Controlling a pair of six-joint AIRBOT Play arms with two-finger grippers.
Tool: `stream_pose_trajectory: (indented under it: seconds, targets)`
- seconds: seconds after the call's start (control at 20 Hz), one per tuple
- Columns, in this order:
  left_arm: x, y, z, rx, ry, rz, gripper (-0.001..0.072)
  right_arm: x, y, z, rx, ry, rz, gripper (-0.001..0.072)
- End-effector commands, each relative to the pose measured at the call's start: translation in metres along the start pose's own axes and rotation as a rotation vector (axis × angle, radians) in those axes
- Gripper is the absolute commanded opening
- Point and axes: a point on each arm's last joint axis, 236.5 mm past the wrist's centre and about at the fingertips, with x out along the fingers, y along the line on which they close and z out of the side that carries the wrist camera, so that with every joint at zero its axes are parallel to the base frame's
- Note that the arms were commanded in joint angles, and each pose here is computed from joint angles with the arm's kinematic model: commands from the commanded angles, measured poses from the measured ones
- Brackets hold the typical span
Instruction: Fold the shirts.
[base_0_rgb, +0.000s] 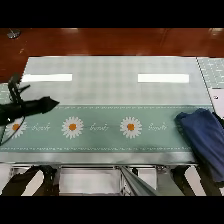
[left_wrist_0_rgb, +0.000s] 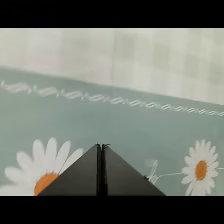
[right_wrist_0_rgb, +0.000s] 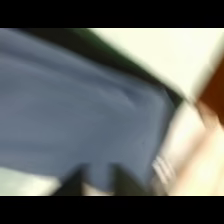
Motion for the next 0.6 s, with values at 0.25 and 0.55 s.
stream_pose_trajectory:
  seconds: [0.25,0.55]
  targets:
    - [-0.023,-0.132,0.144,0.443,-0.106,0.099,0.0027,-0.113,0.402,0.012,-0.718,-0.364,0.81,0.0017]
    - [0.083,-0.044,0.066,0.387,0.216,0.281,0.0028,0.088,0.402,-0.084,-0.906,0.126,0.367,0.0015]
